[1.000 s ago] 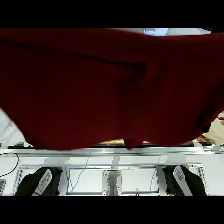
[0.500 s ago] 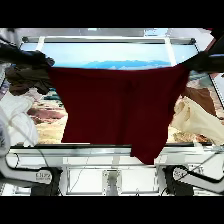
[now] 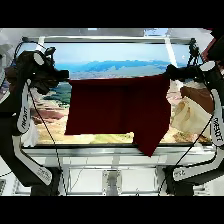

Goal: Fold the shirts.

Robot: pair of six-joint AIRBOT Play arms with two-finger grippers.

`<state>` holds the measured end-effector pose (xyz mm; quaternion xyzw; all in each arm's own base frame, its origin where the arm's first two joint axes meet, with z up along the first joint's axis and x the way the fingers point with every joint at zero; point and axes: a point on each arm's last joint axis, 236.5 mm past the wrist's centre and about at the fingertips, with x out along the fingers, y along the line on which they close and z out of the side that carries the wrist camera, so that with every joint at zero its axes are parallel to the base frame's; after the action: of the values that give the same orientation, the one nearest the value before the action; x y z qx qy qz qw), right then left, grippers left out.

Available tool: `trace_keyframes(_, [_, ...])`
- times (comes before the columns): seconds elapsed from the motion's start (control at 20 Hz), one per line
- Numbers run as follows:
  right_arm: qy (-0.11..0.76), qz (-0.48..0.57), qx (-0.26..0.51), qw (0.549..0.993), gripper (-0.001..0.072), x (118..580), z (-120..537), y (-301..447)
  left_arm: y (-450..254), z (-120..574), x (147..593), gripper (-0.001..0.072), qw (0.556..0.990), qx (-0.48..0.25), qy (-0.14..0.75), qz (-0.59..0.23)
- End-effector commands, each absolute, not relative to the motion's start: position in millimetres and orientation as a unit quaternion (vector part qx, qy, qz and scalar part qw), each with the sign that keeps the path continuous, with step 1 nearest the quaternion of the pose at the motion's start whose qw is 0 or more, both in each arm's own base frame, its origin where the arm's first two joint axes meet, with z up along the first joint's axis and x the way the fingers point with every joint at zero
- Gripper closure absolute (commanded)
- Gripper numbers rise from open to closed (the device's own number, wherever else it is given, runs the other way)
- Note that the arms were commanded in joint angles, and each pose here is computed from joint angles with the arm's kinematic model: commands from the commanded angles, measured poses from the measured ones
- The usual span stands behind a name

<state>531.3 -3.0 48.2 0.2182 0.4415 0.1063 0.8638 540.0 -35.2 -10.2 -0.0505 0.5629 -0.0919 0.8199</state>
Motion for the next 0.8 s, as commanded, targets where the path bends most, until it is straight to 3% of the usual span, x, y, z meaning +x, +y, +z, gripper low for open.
trace_keyframes(0.0, [0.522, 0.085, 0.172, 0.831, 0.0684, 498, 14, -21, -33, -26, 504, 0.0695, 0.769, -0.031, 0.63, -0.099])
trace_keyframes(0.15, [0.577, 0.068, 0.149, 0.8, 0.0683, 469, -12, -30, -50, -31, 479, 0.0695, 0.735, -0.048, 0.664, -0.128])
trace_keyframes(0.5, [0.578, 0.048, 0.175, 0.796, 0.0683, 460, -60, -23, -94, -73, 432, 0.0695, 0.673, -0.04, 0.715, -0.186])
trace_keyframes(0.75, [0.589, 0.04, 0.178, 0.787, 0.0683, 448, -81, -24, -79, -96, 425, 0.0695, 0.671, -0.023, 0.727, -0.144])
